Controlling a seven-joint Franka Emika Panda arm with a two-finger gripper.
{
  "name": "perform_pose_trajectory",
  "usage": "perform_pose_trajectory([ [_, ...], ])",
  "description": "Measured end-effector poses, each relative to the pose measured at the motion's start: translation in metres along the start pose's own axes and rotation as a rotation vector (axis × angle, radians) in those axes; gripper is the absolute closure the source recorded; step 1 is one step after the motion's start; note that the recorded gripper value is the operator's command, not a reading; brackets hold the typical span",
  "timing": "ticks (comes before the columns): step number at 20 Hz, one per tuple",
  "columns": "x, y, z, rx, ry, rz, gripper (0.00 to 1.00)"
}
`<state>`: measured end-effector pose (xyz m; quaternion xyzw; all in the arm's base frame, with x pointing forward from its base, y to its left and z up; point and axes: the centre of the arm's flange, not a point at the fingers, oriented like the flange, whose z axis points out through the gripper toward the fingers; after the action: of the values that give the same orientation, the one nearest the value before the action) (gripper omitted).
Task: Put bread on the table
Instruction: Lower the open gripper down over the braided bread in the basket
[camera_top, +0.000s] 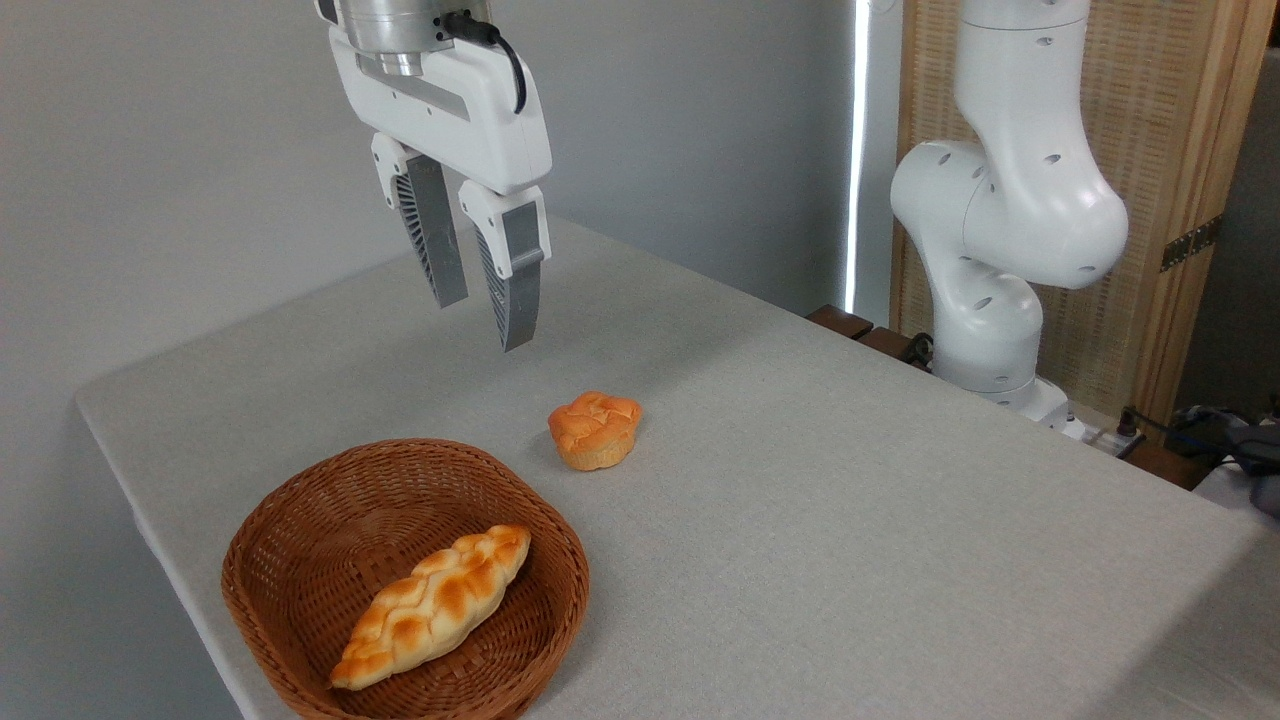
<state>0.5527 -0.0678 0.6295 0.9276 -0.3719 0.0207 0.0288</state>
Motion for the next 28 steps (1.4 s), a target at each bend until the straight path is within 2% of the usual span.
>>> perform_pose_trajectory([
  [21,-0.001,-0.002,0.016,-0.018,-0.023,-0.004,0.0],
  [28,0.005,-0.019,0.051,0.046,0.057,-0.022,0.0],
])
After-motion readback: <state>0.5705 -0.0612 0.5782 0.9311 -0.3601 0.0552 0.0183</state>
